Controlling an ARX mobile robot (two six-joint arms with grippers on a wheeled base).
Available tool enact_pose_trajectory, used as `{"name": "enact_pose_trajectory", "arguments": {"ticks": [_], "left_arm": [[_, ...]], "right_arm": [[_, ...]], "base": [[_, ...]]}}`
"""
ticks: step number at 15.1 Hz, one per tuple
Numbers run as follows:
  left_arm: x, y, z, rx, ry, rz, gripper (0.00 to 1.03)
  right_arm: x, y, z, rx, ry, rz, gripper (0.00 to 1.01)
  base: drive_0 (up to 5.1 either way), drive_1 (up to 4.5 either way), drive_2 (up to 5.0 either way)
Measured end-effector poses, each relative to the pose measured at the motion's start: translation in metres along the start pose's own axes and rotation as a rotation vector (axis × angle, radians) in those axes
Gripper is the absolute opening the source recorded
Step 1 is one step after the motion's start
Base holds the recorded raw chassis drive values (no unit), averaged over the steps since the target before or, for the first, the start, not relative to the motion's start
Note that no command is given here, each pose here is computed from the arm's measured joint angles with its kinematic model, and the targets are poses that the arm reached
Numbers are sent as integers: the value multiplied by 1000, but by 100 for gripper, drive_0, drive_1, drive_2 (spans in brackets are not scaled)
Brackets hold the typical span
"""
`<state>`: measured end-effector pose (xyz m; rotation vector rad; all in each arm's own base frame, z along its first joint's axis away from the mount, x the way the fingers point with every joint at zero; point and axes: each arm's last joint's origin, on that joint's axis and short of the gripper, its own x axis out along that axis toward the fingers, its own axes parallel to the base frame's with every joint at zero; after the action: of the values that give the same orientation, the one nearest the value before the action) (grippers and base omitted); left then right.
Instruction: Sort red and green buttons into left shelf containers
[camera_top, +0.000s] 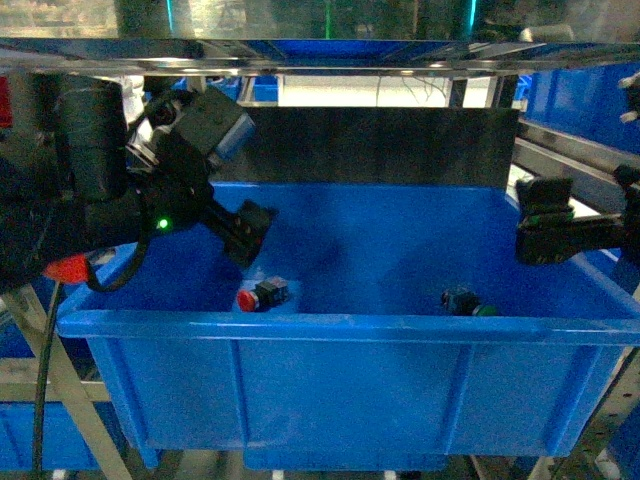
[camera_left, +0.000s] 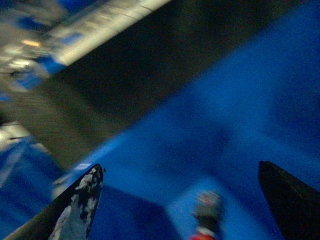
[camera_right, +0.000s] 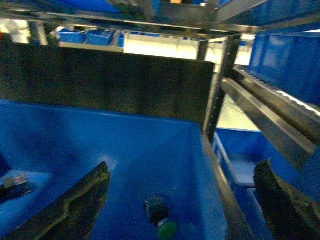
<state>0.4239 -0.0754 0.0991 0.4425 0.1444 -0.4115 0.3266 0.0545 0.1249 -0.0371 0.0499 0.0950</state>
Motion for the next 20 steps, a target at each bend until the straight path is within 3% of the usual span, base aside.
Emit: {"name": "enact_pose_trajectory", "arguments": {"ticks": [1,2,3,5,7,8,10,11,12,16,20], "left_arm": [[-16,-2,-3,-113,-26,189,81],[-41,-4,-8,-234,-40,315,70],[-70,1,-7,-335,-81,391,58],[-115,9,7,-407,-134,428,34],[-149,-4,-4,-432,-72,399,10],[-165,-9,-6,-444,-58,387,2],[-192,-8,4,-440,-114,407,2],[-204,-9,5,-439,-126,412,2],[-217,-11,3,-441,-118,412,2],[-230,-9,0,-442,-115,406,2],[-257,-13,11,-441,-122,410,2]], "right_arm": [[-13,-4,-1,9,-2,-61,79],[-32,-10,-4,11,28,-81,68],[-50,-17,-2,12,36,-97,56],[-77,-23,7,18,2,-98,32],[-101,-26,12,20,-23,-84,8],[-112,-30,14,22,-30,-97,2],[-130,-32,17,23,-32,-101,2],[-136,-37,17,23,-28,-74,2],[-146,-43,23,25,-9,-102,2],[-155,-41,30,23,-47,-98,2],[-174,-39,26,24,-26,-95,2]], "base": [[0,0,0],[0,0,0],[0,0,0],[0,0,0],[0,0,0],[0,0,0],[0,0,0],[0,0,0],[0,0,0],[0,0,0],[0,0,0]]}}
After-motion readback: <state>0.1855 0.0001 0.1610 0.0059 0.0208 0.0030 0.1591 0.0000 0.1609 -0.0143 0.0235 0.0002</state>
